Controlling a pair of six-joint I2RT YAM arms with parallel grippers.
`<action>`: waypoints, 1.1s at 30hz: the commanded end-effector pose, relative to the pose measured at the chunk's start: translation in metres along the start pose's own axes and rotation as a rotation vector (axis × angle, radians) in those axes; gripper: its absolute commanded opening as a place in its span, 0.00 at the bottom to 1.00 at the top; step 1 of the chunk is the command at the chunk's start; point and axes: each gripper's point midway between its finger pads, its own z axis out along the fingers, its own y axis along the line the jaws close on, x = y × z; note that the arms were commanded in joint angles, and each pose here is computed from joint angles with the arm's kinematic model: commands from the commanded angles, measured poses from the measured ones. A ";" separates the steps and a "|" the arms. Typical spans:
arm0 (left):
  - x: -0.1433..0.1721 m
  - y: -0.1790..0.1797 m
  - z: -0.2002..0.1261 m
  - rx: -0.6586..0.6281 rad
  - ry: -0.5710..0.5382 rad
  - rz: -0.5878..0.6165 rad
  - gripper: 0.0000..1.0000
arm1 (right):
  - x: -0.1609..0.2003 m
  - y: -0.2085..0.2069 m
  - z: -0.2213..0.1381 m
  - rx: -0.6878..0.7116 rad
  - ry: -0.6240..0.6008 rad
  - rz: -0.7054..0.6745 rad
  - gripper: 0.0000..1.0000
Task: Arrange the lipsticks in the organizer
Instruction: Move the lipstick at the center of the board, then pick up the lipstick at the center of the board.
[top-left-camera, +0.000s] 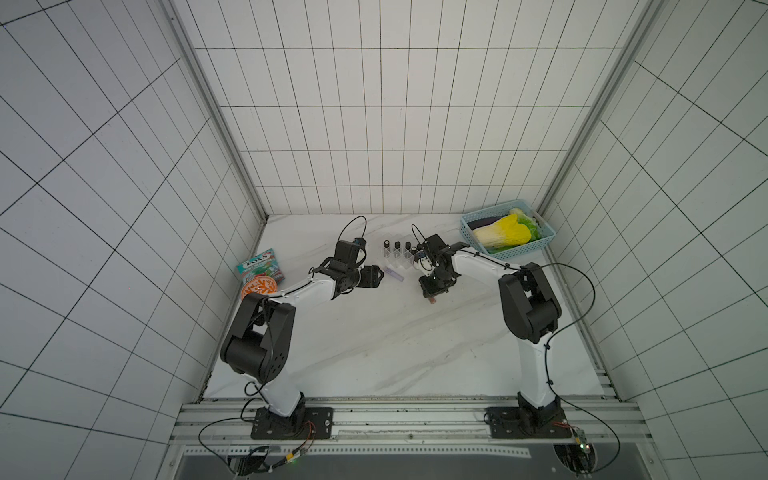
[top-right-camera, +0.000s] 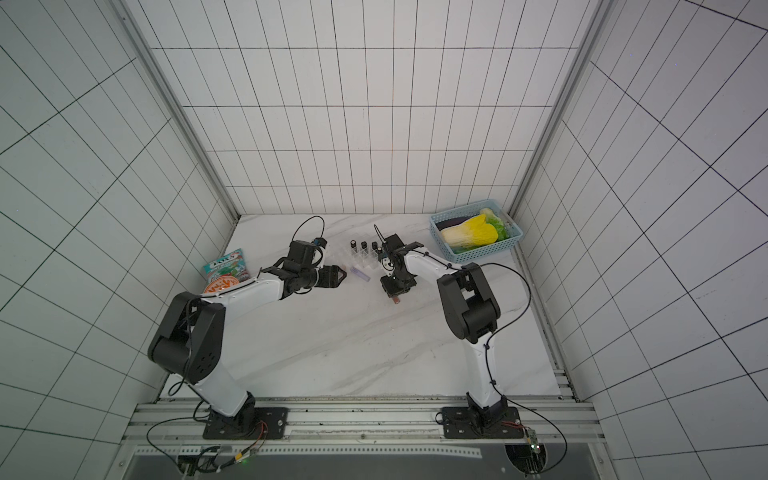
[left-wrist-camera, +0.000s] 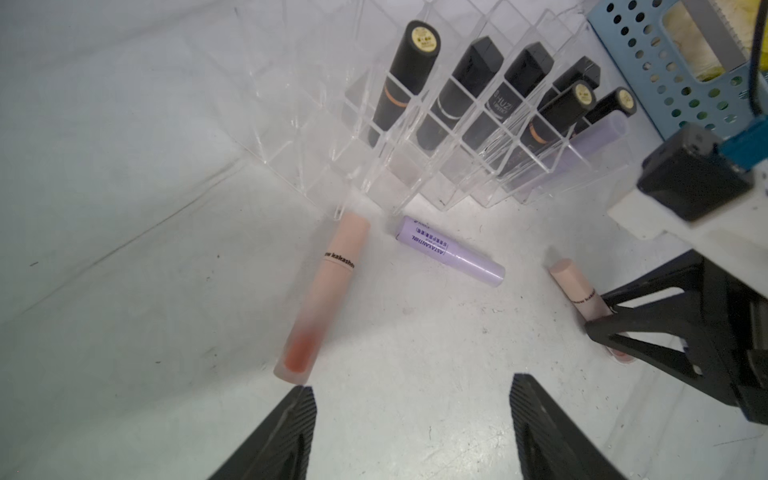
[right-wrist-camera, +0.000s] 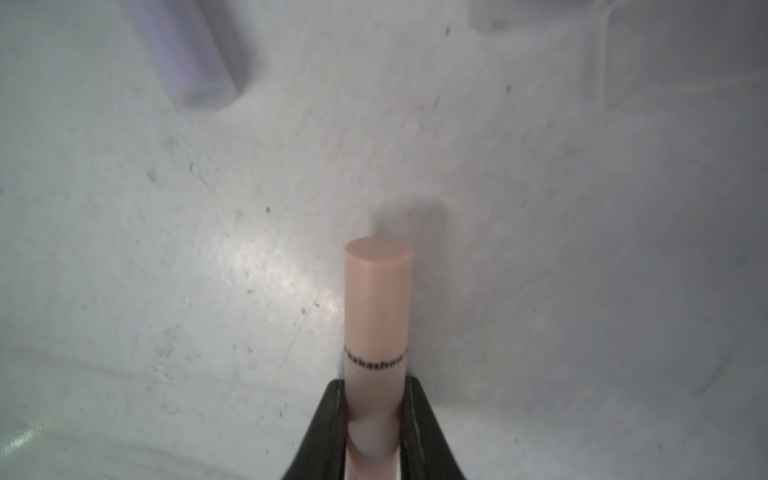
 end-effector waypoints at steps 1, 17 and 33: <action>-0.003 -0.008 0.002 0.026 0.006 0.011 0.72 | -0.006 0.002 0.009 -0.013 0.016 0.005 0.26; -0.011 0.006 -0.021 -0.030 -0.061 -0.010 0.72 | -0.040 0.036 -0.062 0.033 -0.191 -0.150 0.62; -0.023 0.045 -0.060 -0.025 -0.226 -0.172 0.71 | -0.088 0.049 -0.016 -0.041 -0.220 -0.223 0.51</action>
